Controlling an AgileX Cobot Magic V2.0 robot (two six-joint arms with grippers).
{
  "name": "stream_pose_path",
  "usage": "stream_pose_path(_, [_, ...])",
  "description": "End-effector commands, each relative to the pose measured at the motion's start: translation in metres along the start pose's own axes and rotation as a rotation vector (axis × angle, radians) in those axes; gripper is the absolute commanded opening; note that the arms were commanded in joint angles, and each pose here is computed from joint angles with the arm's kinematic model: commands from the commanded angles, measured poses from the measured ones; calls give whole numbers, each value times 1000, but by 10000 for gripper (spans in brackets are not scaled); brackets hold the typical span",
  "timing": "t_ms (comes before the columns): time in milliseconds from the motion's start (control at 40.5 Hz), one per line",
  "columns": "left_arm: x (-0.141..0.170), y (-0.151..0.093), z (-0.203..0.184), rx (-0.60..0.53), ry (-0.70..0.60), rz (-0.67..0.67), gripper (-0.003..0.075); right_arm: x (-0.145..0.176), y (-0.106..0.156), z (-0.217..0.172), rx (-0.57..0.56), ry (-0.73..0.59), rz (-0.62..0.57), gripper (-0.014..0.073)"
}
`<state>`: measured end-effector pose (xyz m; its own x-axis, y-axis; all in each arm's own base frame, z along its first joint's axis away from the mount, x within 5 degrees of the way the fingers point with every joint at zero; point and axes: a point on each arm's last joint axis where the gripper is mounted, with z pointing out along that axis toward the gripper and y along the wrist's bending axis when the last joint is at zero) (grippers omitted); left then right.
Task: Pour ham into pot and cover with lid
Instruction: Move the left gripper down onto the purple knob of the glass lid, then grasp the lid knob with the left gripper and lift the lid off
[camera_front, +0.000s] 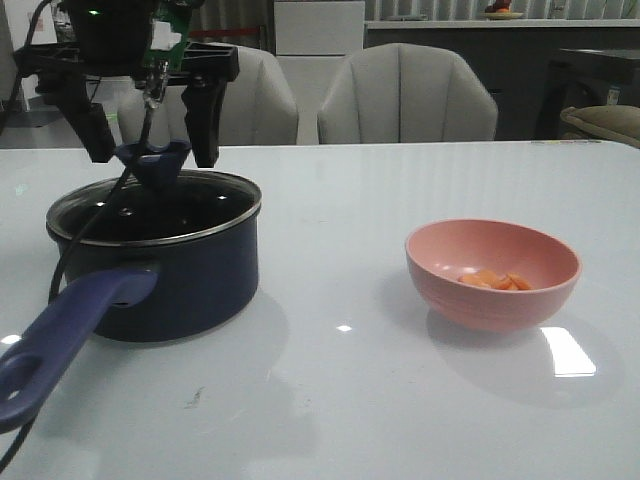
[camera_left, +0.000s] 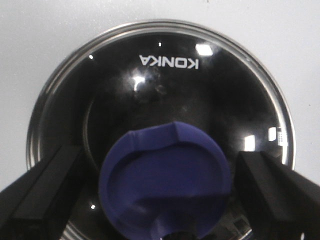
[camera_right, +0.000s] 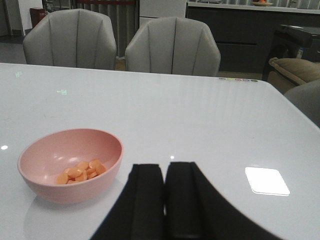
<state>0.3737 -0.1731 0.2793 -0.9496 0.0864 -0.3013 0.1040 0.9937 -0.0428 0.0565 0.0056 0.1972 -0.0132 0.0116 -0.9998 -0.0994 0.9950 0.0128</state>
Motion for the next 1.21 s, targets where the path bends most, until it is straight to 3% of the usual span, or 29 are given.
stream_pose_path(0, [-6, -1, -30, 46, -88, -27, 633, -11, 0, -2, 3, -116, -19, 149])
stream_pose_path(272, [-6, 2, -30, 52, -74, -42, 371, -11, 0, -2, 3, -116, -19, 149])
stream_pose_path(346, [-6, 3, -30, 49, -67, -42, 340, -11, 0, -2, 3, -116, -19, 149])
stream_pose_path(915, [-15, 2, -53, 58, -132, -37, 333, -11, 0, -2, 3, -116, -19, 149])
stream_pose_path(1187, [-18, 26, -65, -132, -142, 19, 333, -11, 0, -2, 3, -116, -19, 149])
